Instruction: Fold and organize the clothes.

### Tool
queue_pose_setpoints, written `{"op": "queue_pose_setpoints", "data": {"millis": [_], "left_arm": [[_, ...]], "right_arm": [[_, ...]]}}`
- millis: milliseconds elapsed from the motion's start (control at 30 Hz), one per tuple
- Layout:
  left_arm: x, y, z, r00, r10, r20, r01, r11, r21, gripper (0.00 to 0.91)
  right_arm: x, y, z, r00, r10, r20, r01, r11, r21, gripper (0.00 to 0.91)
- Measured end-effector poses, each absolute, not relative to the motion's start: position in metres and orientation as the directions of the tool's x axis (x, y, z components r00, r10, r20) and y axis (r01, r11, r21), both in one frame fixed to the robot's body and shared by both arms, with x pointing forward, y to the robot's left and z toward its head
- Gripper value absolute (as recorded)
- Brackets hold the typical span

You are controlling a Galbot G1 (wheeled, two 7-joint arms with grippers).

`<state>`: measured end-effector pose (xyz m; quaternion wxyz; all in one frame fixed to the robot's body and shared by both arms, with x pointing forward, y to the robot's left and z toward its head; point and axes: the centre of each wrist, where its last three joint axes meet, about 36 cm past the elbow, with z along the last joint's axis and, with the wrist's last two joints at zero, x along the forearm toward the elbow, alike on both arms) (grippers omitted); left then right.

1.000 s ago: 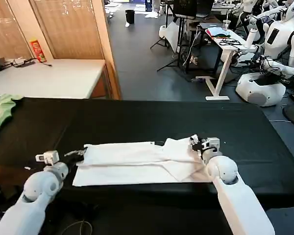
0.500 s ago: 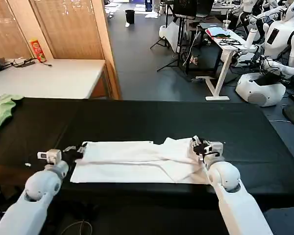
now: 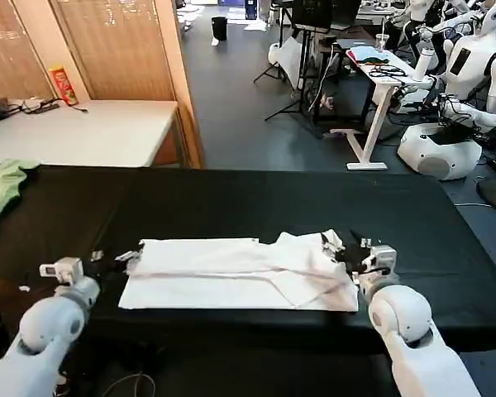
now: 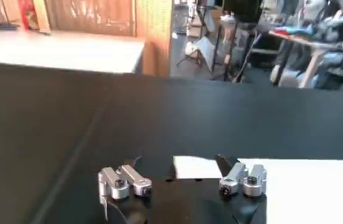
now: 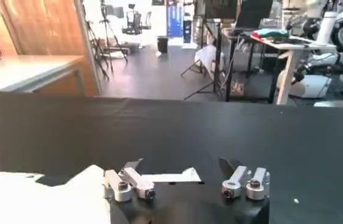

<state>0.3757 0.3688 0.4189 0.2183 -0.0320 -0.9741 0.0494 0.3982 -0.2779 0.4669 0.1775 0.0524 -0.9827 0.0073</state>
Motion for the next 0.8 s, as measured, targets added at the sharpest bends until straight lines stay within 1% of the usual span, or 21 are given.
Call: {"op": "queue_pose_setpoints", "data": {"millis": [167,233,267,300,333,367,433,500,533,800], "left_arm": [[0.357,0.362,0.4,-0.89,0.064,0.45,0.014,0.993,-0.113,0.878],[0.354,0.36,0.396,-0.889,0.06,0.453,0.009,0.993,-0.115,0.878],[0.352,0.359,0.394,-0.889,0.058,0.453,0.005,0.993,-0.116,0.839],[0.351,0.358,0.393,-0.889,0.056,0.454,0.003,0.993,-0.116,0.644],[0.351,0.357,0.392,-0.888,0.055,0.456,0.001,0.993,-0.118,0.566],[0.35,0.357,0.391,-0.888,0.054,0.457,-0.002,0.993,-0.12,0.39],[0.349,0.357,0.39,-0.887,0.052,0.459,-0.006,0.992,-0.123,0.146],[0.348,0.356,0.389,-0.887,0.052,0.46,-0.006,0.992,-0.123,0.02],[0.347,0.355,0.389,-0.886,0.053,0.46,-0.005,0.992,-0.123,0.0],[0.345,0.349,0.39,-0.89,0.066,0.451,0.05,0.998,-0.047,0.0]], "right_arm": [[0.39,-0.281,0.469,-0.936,-0.089,0.341,-0.097,0.995,-0.007,0.878],[0.388,-0.281,0.47,-0.937,-0.088,0.337,-0.097,0.995,-0.009,0.878],[0.388,-0.281,0.47,-0.938,-0.088,0.336,-0.096,0.995,-0.009,0.878],[0.388,-0.281,0.471,-0.938,-0.087,0.335,-0.096,0.995,-0.01,0.878],[0.388,-0.281,0.471,-0.939,-0.087,0.334,-0.096,0.995,-0.011,0.878],[0.388,-0.281,0.471,-0.939,-0.086,0.332,-0.095,0.995,-0.013,0.878],[0.389,-0.281,0.47,-0.941,-0.084,0.329,-0.095,0.995,-0.02,0.878],[0.389,-0.28,0.469,-0.942,-0.082,0.325,-0.097,0.995,-0.028,0.878],[0.389,-0.279,0.469,-0.943,-0.084,0.323,-0.099,0.995,-0.03,0.878],[0.391,-0.277,0.465,-0.945,-0.088,0.316,-0.109,0.993,-0.047,0.878]]}}
